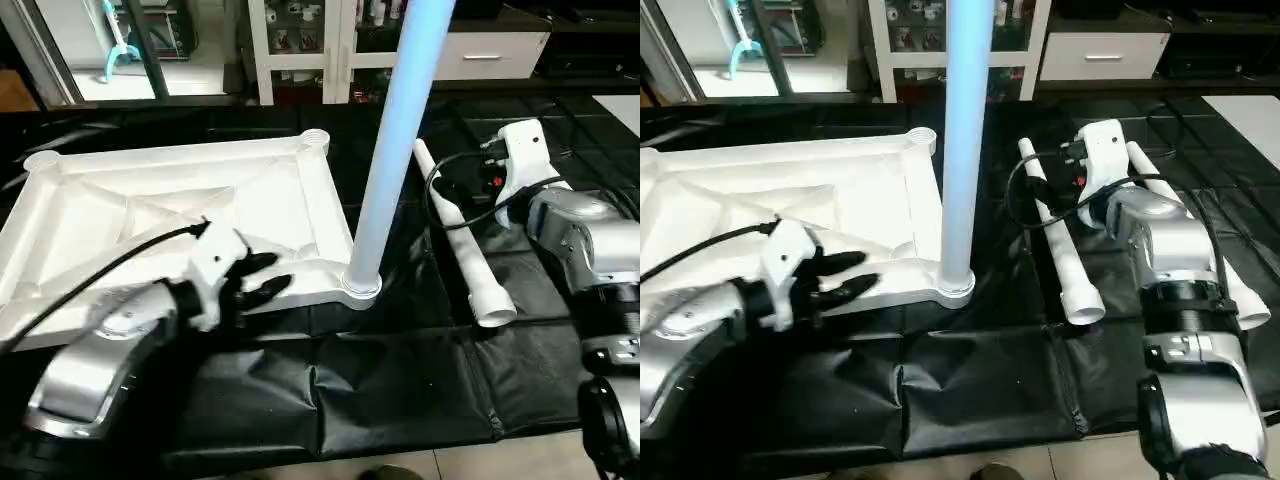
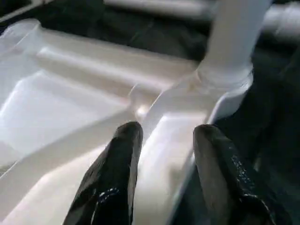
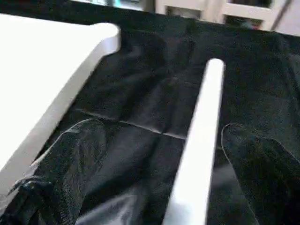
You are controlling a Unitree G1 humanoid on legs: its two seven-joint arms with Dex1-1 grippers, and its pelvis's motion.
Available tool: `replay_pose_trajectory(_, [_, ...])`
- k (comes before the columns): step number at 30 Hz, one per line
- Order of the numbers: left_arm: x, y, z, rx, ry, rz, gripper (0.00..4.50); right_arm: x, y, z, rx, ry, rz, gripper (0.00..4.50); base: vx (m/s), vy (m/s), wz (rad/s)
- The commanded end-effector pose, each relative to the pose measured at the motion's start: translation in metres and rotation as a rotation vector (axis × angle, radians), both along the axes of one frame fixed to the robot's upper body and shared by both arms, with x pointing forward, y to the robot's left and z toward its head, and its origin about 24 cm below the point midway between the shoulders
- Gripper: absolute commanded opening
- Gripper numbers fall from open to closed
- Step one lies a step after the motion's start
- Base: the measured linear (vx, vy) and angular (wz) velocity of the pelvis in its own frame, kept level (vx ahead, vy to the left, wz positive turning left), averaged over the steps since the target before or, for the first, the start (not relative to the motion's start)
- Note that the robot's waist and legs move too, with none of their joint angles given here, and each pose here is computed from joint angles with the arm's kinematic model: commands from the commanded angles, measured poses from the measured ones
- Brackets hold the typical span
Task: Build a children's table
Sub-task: Rotate leg to tighten, then rotate table base
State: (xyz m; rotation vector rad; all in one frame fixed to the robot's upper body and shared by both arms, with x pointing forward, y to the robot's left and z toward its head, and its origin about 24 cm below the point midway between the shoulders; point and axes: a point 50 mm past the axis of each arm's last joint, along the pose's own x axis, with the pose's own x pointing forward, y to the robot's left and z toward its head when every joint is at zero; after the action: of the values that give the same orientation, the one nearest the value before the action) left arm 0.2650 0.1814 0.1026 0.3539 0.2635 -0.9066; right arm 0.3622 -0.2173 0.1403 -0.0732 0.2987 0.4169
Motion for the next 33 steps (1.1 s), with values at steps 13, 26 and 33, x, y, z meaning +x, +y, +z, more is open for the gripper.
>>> replay_pose_trajectory(13, [0.019, 0.041, -0.002, 0.285, 0.124, -0.194, 2.01, -0.070, 0.007, -0.006, 0.045, -0.084, 0.473, 4.39, 0.000, 0.000, 0.00])
replay_pose_trajectory(26, [0.023, 0.054, -0.021, 0.423, 0.216, -0.224, 2.01, -0.084, 0.015, -0.010, 0.032, -0.086, 0.532, 4.39, 0.000, 0.000, 0.00])
replay_pose_trajectory(33, [0.029, 0.058, -0.022, 0.436, 0.217, -0.170, 1.31, -0.097, 0.031, -0.016, 0.074, -0.051, 0.652, 4.50, 0.000, 0.000, 0.00])
